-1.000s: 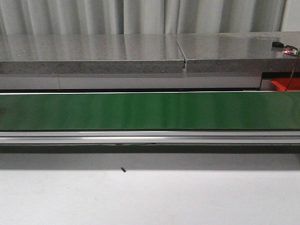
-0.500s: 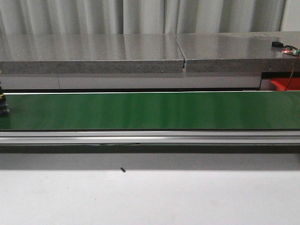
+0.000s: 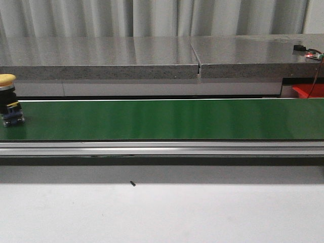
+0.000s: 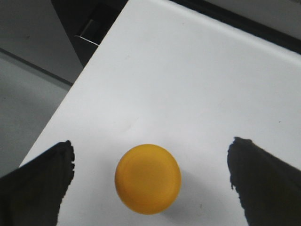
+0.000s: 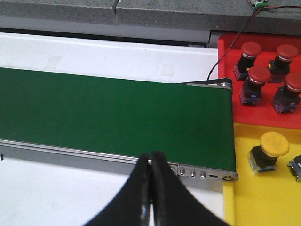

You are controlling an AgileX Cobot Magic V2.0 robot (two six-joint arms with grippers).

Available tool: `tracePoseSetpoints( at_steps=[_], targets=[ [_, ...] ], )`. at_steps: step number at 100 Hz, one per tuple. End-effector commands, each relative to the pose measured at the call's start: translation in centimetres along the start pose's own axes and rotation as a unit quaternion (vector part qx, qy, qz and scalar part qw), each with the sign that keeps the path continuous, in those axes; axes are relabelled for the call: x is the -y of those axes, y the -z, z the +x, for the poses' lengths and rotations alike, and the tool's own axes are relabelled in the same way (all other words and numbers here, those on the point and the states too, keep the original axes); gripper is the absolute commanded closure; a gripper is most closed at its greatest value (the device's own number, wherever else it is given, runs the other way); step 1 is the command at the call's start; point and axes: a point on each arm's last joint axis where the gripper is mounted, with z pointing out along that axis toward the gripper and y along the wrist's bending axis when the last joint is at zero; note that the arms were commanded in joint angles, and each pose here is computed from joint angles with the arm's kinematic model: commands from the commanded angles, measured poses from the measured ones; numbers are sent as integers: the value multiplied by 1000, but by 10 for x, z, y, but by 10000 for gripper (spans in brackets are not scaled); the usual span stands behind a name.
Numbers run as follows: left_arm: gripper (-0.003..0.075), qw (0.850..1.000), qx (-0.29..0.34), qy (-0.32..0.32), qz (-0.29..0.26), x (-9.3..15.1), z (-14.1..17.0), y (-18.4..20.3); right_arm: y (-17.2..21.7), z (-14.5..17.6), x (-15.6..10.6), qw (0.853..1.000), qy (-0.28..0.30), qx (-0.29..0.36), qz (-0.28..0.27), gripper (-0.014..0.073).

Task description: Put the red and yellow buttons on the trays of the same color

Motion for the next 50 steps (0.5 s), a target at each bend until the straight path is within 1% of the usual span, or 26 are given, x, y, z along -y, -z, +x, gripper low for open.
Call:
tracePoseSetpoints(
  at_steps=[1,20,34,42,45,47,48,50],
  targets=[
    [80,998,62,2,-6,2,-25,23,4,-12,0,999,-2,41,2,663],
    [81,999,51,4,-6,0,-19,10,4,-12,-1,999,-2,41,2,663],
    [88,999,49,3,-5,1,-18,9,4,-12,-1,999,-2,41,2,663],
    [141,999,48,3,-5,1,-18,8,4,-12,-1,999,-2,41,2,663],
    [171,999,48,3,-5,1,-18,8,4,-12,-1,999,-2,41,2,663],
    [206,999,48,3,-5,1,-18,8,4,-12,-1,999,-2,41,2,663],
    [206,999,48,3,-5,1,-18,8,4,-12,-1,999,-2,41,2,663],
    [247,999,48,3,-5,1,-18,8,4,-12,-1,999,-2,41,2,663]
  ],
)
